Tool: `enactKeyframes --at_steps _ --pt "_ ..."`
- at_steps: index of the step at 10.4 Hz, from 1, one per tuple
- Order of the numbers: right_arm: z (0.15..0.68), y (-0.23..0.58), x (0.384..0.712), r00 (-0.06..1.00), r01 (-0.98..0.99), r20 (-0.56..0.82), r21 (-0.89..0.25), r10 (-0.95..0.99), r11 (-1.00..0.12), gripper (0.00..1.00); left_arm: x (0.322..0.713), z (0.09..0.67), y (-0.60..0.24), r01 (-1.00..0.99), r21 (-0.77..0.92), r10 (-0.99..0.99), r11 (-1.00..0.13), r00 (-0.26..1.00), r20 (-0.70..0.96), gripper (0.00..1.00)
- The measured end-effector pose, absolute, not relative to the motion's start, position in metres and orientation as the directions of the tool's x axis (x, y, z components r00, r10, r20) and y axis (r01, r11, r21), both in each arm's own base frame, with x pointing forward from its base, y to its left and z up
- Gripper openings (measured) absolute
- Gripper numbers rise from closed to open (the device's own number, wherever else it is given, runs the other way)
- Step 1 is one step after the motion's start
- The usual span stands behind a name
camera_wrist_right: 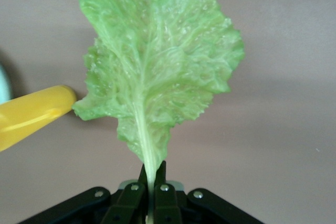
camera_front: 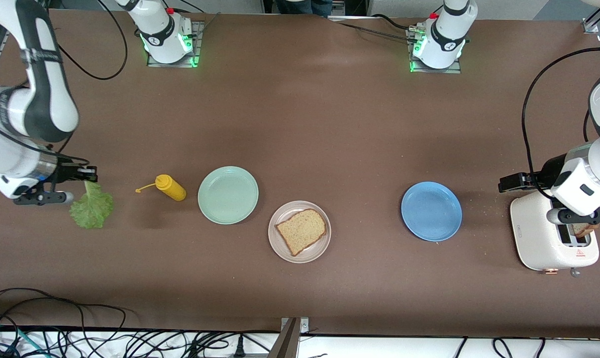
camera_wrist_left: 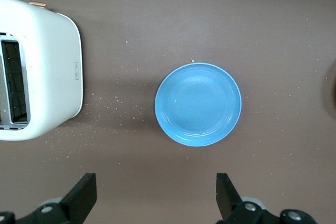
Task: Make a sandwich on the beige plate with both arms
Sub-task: 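Lift the lettuce with the right gripper and carry it over the bread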
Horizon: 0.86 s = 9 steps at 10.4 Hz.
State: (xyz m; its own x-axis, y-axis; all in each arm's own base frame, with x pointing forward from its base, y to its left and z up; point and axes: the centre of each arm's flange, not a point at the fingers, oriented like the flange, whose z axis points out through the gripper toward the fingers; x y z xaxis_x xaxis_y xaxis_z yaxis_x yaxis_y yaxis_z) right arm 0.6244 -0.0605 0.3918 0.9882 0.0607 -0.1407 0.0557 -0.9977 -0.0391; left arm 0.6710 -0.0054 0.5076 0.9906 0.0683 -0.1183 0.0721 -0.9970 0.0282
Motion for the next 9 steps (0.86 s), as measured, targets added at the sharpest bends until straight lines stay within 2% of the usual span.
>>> enactKeyframes --at_steps 3,6,9 --pt "0.453 0.005 0.634 0.986 -0.041 -0.163 -0.051 -0.033 -0.998 0.04 0.671 0.508 -0.006 0.072 0.028 0.068 -0.997 0.991 -0.118 1.00" --pt "0.449 0.129 0.632 0.971 -0.190 -0.164 -0.107 -0.171 -0.976 0.04 0.671 0.508 -0.004 0.073 0.028 0.070 -0.997 0.991 -0.118 1.00" --pt "0.420 0.255 0.624 0.936 -0.345 -0.129 -0.175 -0.326 -0.922 0.04 0.671 0.507 -0.003 0.076 0.028 0.072 -0.997 0.990 -0.118 1.00"
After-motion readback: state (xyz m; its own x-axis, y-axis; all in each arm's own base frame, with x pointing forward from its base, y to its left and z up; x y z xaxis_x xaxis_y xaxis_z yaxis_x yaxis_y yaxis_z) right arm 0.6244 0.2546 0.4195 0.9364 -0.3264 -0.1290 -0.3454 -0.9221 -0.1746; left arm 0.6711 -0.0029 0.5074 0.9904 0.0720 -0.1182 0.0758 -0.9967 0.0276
